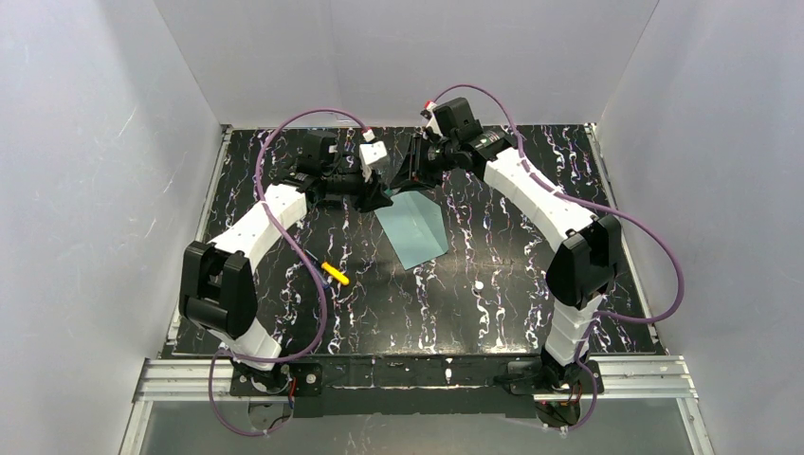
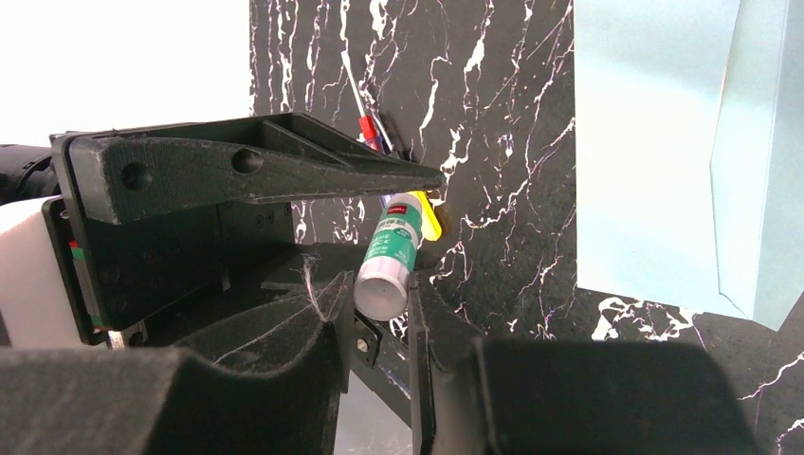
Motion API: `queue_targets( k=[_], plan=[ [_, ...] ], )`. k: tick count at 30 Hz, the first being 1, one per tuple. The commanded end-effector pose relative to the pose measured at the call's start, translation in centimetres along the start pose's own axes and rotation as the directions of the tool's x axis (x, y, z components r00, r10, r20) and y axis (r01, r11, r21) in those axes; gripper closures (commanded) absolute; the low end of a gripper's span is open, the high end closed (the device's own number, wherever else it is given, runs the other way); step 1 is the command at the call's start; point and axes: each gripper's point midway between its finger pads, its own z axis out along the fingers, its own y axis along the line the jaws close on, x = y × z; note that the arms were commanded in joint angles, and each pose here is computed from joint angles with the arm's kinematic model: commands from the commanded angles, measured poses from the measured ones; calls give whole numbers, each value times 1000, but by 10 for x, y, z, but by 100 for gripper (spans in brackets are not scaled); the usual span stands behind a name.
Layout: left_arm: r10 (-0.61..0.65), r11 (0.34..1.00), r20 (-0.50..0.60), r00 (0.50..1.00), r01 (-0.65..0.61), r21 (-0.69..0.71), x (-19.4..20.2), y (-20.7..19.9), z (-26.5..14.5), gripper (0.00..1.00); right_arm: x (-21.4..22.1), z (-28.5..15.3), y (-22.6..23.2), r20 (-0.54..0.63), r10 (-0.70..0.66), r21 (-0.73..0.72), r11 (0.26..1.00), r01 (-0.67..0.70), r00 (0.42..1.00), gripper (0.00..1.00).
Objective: Place the letter into the envelope and seal it
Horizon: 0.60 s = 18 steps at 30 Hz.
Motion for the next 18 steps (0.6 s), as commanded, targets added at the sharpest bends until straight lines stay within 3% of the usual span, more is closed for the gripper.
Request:
queue_targets(
  k=[1, 4, 15, 18],
  plan=[
    [-24, 999, 64, 998, 20, 50, -11, -3, 5, 65, -4, -15, 22, 0, -37, -79, 996, 37, 999, 88],
    [-37, 998, 86, 996, 33, 55, -15, -2, 7, 69, -3, -13, 24, -14, -42, -98, 994, 40, 999, 88],
    [-2, 988, 129, 992, -18, 153, -19, -19, 8, 60, 0, -9, 24, -60, -40, -112, 993, 33, 997, 89],
    [-8, 985, 109, 994, -11, 171, -14, -23, 7, 80, -1, -10, 22, -59, -37, -109, 994, 30, 998, 89]
  ],
)
